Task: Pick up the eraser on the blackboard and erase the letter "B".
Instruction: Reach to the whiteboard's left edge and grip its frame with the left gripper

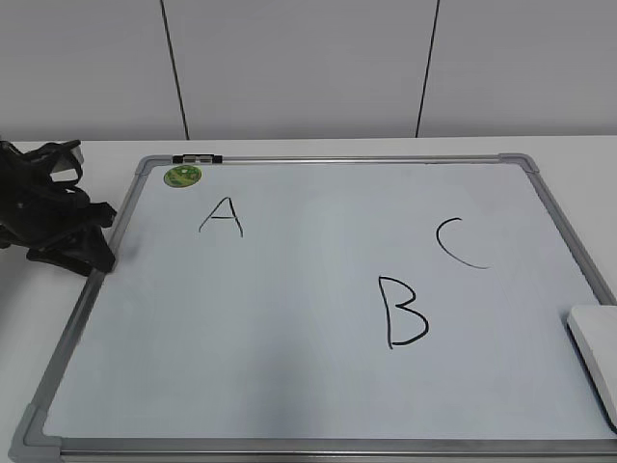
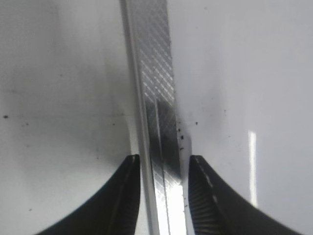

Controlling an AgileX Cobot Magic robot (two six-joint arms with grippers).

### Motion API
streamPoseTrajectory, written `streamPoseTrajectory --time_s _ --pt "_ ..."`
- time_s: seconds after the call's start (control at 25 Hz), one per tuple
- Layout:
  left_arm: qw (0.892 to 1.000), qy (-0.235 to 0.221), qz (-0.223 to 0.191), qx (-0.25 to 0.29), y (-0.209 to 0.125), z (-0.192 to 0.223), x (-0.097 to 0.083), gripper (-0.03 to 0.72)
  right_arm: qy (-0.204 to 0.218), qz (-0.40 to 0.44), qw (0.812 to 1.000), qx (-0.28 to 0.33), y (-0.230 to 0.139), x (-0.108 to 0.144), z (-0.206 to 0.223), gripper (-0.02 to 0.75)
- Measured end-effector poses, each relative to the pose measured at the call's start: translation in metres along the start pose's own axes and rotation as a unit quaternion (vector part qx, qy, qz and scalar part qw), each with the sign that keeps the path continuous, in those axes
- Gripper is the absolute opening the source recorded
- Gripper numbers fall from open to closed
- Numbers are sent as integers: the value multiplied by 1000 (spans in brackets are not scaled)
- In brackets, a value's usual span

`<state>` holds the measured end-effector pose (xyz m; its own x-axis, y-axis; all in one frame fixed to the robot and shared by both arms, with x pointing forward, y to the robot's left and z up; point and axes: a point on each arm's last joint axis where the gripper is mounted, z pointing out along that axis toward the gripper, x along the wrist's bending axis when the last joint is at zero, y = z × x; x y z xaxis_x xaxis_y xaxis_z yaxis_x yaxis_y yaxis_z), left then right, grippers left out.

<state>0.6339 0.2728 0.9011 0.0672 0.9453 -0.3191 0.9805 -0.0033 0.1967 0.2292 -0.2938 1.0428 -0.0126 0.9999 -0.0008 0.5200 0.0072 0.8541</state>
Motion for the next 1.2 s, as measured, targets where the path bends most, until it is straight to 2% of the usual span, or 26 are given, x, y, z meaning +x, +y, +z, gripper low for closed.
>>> streamPoseTrajectory --time_s 1.2 --pt "999 -16 -24 25 -4 5 9 199 0 0 1000 0 0 0 0 586"
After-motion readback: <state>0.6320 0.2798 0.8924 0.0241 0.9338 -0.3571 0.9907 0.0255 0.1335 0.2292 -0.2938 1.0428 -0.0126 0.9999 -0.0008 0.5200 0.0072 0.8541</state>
